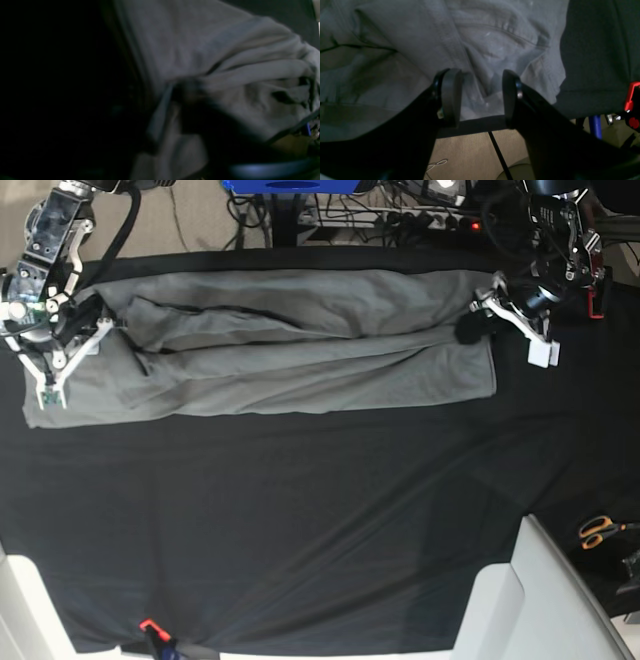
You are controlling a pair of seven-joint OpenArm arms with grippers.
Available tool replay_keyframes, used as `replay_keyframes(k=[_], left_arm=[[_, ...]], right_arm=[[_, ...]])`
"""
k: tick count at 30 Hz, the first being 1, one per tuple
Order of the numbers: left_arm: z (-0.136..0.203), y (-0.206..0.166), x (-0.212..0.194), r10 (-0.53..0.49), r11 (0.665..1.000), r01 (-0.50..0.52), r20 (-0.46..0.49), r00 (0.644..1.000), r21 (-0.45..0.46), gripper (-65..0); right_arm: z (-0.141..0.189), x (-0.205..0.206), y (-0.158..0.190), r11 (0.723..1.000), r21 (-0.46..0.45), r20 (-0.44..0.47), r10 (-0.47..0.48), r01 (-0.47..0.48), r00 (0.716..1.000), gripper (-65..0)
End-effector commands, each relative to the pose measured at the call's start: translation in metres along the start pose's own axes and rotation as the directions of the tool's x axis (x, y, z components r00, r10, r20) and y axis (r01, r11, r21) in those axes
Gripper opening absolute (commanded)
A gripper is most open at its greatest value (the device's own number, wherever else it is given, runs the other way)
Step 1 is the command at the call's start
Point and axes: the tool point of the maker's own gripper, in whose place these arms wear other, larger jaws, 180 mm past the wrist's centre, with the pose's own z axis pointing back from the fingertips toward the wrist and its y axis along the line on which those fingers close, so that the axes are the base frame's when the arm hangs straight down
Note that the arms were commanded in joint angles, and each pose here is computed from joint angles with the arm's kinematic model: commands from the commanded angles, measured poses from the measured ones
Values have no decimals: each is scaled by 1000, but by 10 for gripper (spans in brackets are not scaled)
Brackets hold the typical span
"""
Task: Fold the T-shirt properly
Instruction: 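Grasp the shirt's side end with the left gripper and lift it, then fold the held shirt end toward the right gripper with the left gripper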
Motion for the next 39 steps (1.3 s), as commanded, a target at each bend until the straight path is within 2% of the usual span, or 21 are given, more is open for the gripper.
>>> replay_keyframes(k=[1,2,5,10,15,21,22,27,30,31,34,36,39], left_arm=[[0,5,2,-5,1000,6,-6,1000,16,-574],[-2,7,1,10,1000,-10,5,1000,17,-650],[-5,10,12,26,999,-27,65,998,17,-650],[5,21,37,-21,999,16,126,992,42,-650],[27,29,73,-126,990,114,175,976,80,-650],[48,23,91,-237,970,221,183,954,103,-650],[52,23,94,-248,965,226,186,951,130,-650],[54,-6,87,-376,913,339,147,915,228,-650],[45,-41,73,-495,853,461,97,864,245,-650],[41,-54,66,-533,829,504,73,843,242,-650],[23,-85,43,-595,786,585,-13,804,200,-650],[13,-105,30,-614,775,612,-42,788,156,-650],[2,-133,20,-636,767,636,-31,771,87,-650]], right_arm=[[4,12,-7,1000,-22,39,3,-2,999,-399],[4,12,-7,1000,-22,39,3,-2,999,-399],[4,12,-7,1000,-22,39,3,-2,999,-399],[4,12,-8,1000,-25,41,5,-4,999,-399],[4,12,-8,1000,-25,41,5,-4,999,-399],[4,13,-7,1000,-22,42,3,-2,999,-399],[4,13,-7,1000,-22,42,3,-2,999,-399],[4,13,-7,1000,-22,42,3,-2,999,-399],[4,14,-7,1000,-23,44,3,-2,999,-399],[5,14,-7,1000,-23,45,2,-1,999,-399],[5,15,-7,1000,-23,47,2,-1,999,-399],[5,15,-7,1000,-23,47,2,-1,999,-399],[5,15,-7,1000,-23,47,2,-1,999,-399]])
